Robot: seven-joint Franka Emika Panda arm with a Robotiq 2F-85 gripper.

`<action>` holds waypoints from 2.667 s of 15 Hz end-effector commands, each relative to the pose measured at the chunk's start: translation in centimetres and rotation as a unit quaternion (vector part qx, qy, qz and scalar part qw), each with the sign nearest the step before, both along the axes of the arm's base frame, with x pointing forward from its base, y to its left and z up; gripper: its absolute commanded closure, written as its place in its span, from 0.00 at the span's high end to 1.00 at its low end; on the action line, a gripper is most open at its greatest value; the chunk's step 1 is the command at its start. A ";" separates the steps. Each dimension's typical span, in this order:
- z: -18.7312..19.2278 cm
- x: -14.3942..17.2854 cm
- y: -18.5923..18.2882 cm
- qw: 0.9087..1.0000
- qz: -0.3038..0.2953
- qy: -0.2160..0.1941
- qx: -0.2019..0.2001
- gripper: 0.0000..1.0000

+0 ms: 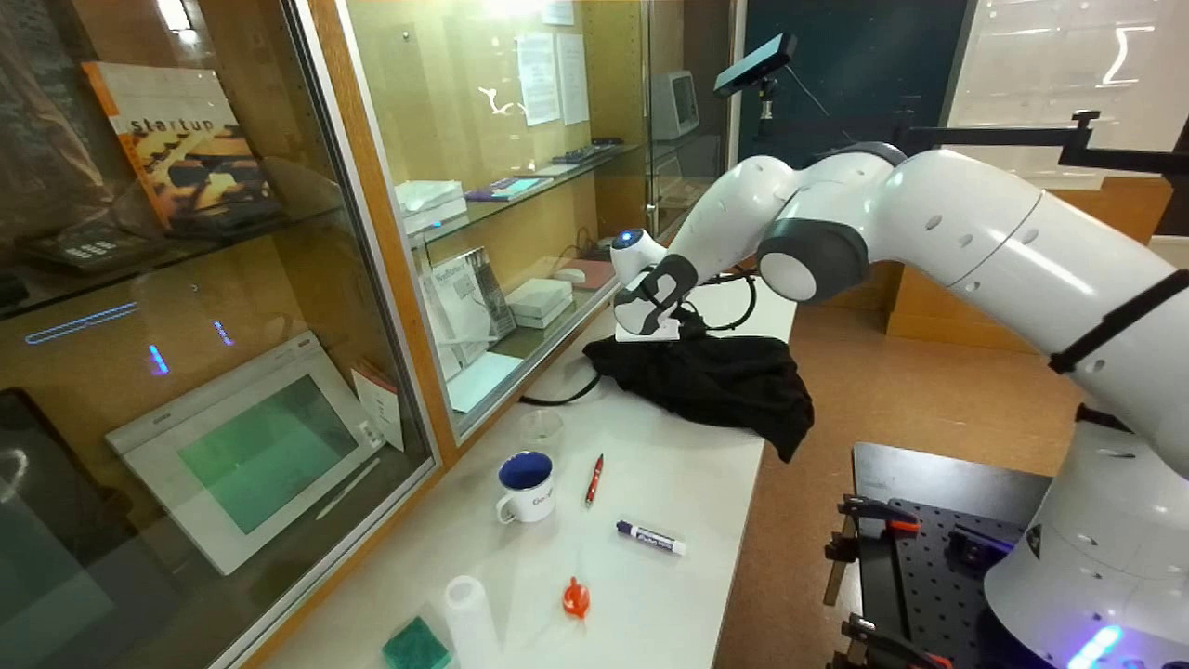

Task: Move the cloth to the right

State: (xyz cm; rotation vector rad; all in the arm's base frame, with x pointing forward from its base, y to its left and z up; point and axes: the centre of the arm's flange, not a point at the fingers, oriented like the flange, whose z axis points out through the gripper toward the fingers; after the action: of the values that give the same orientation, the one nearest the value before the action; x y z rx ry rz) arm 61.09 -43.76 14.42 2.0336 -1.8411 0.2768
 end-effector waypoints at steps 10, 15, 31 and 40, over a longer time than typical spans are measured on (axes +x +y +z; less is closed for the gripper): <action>-1.4 0.2 -5.1 0.979 -0.172 0.012 -0.109 0.02; -1.2 -0.3 -5.8 0.974 -0.200 0.041 -0.097 0.34; 6.1 -0.5 5.5 0.985 0.107 0.071 0.112 1.00; 9.6 -5.1 12.2 0.918 0.338 0.132 0.160 1.00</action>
State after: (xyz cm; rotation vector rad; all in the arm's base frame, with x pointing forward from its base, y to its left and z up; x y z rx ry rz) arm 60.50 -35.02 21.72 2.6384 -1.2161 -0.1394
